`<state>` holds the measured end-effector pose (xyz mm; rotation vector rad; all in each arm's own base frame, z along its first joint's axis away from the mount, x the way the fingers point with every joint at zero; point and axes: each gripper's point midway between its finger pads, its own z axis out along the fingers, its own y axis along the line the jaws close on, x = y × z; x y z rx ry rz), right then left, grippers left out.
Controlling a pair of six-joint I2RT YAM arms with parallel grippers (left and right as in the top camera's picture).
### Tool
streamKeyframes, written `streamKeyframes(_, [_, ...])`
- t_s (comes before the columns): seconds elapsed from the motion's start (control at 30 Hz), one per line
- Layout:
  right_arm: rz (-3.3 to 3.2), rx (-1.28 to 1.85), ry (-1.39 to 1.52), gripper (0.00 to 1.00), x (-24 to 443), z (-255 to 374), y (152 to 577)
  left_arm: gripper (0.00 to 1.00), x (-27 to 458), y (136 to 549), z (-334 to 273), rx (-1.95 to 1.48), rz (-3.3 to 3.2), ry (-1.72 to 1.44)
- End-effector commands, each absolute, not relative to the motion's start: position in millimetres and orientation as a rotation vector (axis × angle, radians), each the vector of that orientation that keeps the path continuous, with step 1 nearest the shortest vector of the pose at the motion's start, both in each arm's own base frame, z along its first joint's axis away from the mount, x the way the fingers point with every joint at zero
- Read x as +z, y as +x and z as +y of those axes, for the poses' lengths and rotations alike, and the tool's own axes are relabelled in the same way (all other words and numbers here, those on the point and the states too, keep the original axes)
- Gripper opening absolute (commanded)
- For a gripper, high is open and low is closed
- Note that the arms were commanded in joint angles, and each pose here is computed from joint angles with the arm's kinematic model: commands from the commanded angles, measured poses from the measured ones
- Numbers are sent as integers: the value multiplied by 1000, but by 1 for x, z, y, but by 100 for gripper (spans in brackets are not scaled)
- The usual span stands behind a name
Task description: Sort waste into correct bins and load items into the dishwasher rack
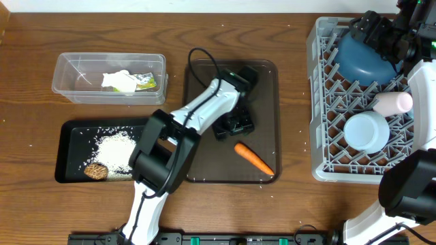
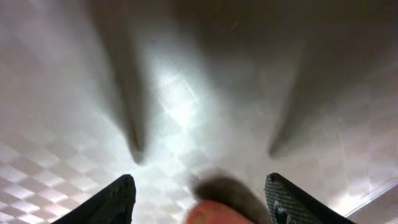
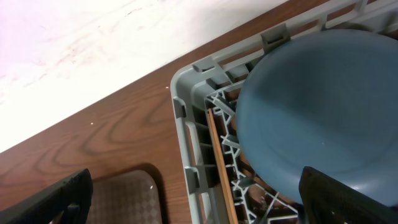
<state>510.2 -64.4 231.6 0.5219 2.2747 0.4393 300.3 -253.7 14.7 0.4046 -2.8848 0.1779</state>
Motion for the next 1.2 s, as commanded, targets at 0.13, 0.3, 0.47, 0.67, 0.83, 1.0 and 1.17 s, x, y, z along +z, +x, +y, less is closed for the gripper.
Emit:
streamKeyframes(0.13, [2264,441,542,99,234,-72,509,68,22,285,-268,306,-2831,174])
streamKeyframes(0.3, [2264,441,542,99,234,-72,509,68,33,259,-264,327,-2671,229])
streamKeyframes(0.47, [2264,441,542,99,234,-72,509,66,34,258,-233,200,-2647,304])
streamKeyframes(0.67, [2264,441,542,99,234,-72,509,67,31,277,-187,18,-2728,341])
streamKeyframes(0.83, [2264,442,542,99,234,-72,509,67,47,284,-163,-62,-2816,157])
streamKeyframes(1.0, [2264,441,542,99,234,-72,509,67,76,269,-174,10,-2826,61])
streamKeyframes(1.17, [2264,441,542,99,234,-72,509,67,81,244,-198,19,-2786,-48])
